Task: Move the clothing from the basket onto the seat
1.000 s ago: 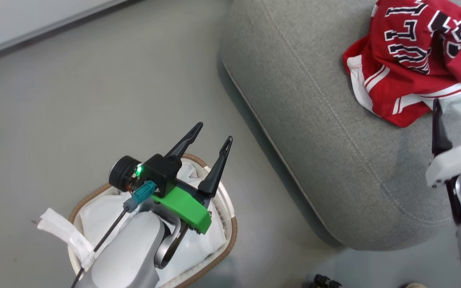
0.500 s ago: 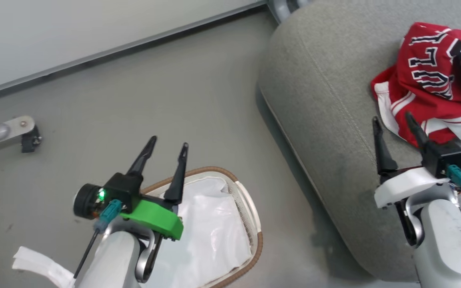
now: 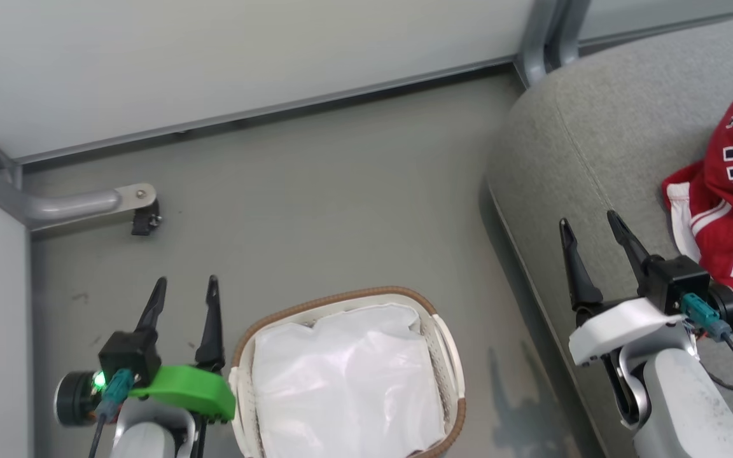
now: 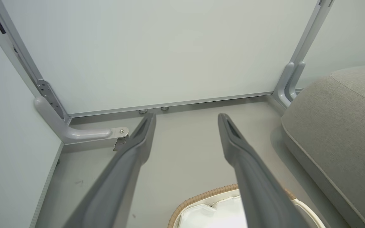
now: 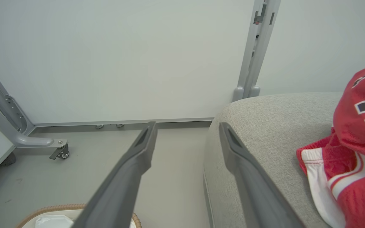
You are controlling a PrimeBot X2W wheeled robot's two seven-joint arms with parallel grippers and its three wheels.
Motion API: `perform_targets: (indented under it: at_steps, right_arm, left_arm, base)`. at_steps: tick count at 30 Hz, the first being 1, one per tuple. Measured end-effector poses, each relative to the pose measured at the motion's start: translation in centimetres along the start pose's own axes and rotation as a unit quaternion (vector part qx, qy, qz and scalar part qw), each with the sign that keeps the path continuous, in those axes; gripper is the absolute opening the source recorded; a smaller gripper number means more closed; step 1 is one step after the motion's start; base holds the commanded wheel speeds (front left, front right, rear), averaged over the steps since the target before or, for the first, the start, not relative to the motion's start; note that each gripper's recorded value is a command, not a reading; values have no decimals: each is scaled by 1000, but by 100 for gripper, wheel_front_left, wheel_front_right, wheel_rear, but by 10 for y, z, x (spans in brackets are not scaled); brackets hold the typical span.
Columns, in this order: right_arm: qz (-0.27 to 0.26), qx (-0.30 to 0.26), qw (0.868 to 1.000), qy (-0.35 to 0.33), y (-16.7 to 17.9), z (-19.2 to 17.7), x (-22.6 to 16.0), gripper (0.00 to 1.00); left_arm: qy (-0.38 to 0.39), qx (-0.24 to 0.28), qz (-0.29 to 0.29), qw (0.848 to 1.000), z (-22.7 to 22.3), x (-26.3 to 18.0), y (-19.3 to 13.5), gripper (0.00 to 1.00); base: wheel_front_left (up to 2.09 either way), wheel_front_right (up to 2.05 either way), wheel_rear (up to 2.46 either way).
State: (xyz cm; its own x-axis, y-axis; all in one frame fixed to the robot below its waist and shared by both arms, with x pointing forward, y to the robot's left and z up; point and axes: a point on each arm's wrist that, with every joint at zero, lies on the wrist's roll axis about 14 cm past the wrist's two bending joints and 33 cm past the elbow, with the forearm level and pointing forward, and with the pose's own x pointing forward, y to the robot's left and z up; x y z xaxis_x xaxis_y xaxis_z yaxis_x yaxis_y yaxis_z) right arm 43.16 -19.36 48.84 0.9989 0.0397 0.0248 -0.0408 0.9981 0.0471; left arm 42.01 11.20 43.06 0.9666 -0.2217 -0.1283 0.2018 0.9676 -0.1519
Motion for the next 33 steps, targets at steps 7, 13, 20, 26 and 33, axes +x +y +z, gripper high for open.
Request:
perform_targets:
  at_steps: [7, 13, 20, 26, 33]
  right_arm:
    - [18, 11, 1000, 8, 17, -5, -14, 100]
    - [24, 19, 999, 13, 24, -7, -26, 100]
    - [28, 24, 999, 16, 28, -9, -35, 0]
    - [19, 49, 997, 55, 29, -31, -45, 0]
    - [-5, 115, 992, 58, 22, -30, -45, 0]
  left_arm:
    - [6, -3, 67, 998, -4, -40, 38, 100]
    - [0, -21, 89, 996, -2, -65, 48, 100]
    - [-11, -48, 103, 994, -1, -83, 53, 0]
    - [17, -68, 112, 991, -17, -88, 55, 0]
    - [13, -130, 129, 983, -16, -88, 60, 0]
  base:
    - [0, 0, 0]
    - [0, 0, 0]
    - [0, 0, 0]
    - [0, 0, 0]
    - [0, 0, 0]
